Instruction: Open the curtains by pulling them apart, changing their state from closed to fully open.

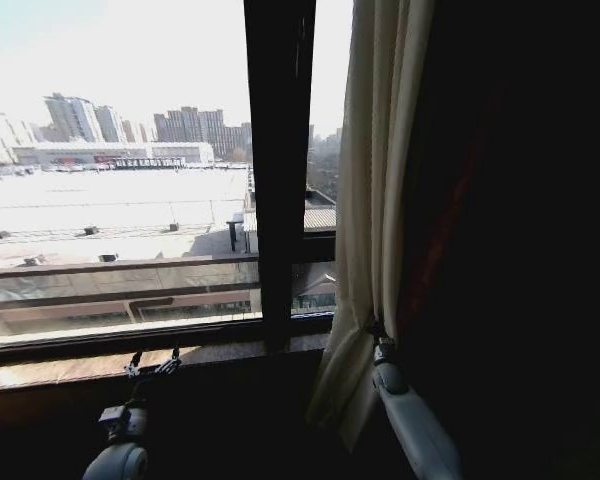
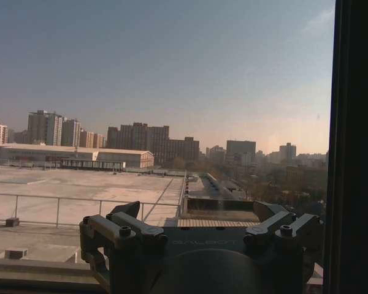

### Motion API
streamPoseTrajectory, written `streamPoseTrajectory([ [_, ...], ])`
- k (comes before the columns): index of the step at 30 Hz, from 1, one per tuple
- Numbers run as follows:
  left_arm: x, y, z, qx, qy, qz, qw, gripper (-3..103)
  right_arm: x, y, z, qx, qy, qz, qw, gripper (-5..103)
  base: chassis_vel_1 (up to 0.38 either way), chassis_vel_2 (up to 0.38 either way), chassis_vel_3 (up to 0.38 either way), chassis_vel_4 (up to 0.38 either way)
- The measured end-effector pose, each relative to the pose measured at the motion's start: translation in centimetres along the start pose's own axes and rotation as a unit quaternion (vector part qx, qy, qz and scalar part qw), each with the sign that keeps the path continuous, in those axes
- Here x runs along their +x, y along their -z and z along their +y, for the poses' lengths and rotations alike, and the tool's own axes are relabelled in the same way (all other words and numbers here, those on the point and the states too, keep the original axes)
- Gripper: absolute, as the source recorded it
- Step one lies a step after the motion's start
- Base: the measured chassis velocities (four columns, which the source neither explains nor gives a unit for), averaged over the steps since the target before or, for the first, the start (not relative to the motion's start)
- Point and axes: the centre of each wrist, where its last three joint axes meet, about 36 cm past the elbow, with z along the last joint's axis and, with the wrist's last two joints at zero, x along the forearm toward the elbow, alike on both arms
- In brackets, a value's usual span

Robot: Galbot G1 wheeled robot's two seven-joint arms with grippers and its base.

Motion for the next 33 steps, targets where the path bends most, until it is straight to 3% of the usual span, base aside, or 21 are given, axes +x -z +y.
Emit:
streamPoseTrajectory([
  [5, 0.0, 0.0, 0.0, 0.0, 0.0, 0.0, 1.0, 100, 0.5, 0.1, -0.4, 0.011, -0.013, 0.003, 1.0, 0, 0.0, 0.0, 0.0, 0.0],
  [10, 0.0, 0.0, 0.0, 0.0, 0.0, 0.0, 1.0, 100, 3.2, 0.3, 0.7, 0.001, 0.042, -0.002, 0.999, -1, 0.0, 0.0, 0.0, 0.0],
  [14, 0.0, 0.0, 0.0, 0.0, 0.0, 0.0, 1.0, 100, 6.1, 0.3, 1.0, -0.023, 0.127, -0.017, 0.991, 20, 0.0, 0.0, 0.0, 0.0],
  [16, 0.0, 0.0, 0.0, 0.0, 0.0, 0.0, 1.0, 100, 6.4, 0.2, 0.9, -0.025, 0.136, -0.018, 0.99, 20, 0.0, 0.0, 0.0, 0.0],
  [19, 0.0, 0.0, 0.0, 0.0, 0.0, 0.0, 1.0, 100, 7.9, 0.2, -0.4, -0.048, 0.184, -0.025, 0.982, 37, 0.0, 0.0, 0.0, 0.0],
  [24, 0.0, 0.0, 0.0, 0.0, 0.0, 0.0, 1.0, 100, 9.0, 1.0, -1.1, -0.071, 0.211, -0.034, 0.974, 47, 0.0, 0.0, 0.0, 0.0],
  [27, 0.0, 0.0, 0.0, 0.0, 0.0, 0.0, 1.0, 100, 10.1, 1.6, -1.6, -0.073, 0.225, -0.044, 0.971, 63, 0.0, 0.0, 0.0, 0.0],
  [30, 0.0, 0.0, 0.0, 0.0, 0.0, 0.0, 1.0, 100, 10.7, 1.8, -1.6, -0.075, 0.227, -0.045, 0.97, 69, 0.0, 0.0, 0.0, 0.0],
  [32, 0.0, 0.0, 0.0, 0.0, 0.0, 0.0, 1.0, 100, 11.7, 2.0, -1.8, -0.075, 0.224, -0.045, 0.971, 85, 0.0, 0.0, 0.0, 0.0],
  [33, 0.0, 0.0, 0.0, 0.0, 0.0, 0.0, 1.0, 100, 12.0, 2.0, -1.9, -0.076, 0.223, -0.044, 0.971, 85, 0.0, 0.0, 0.0, 0.0],
])
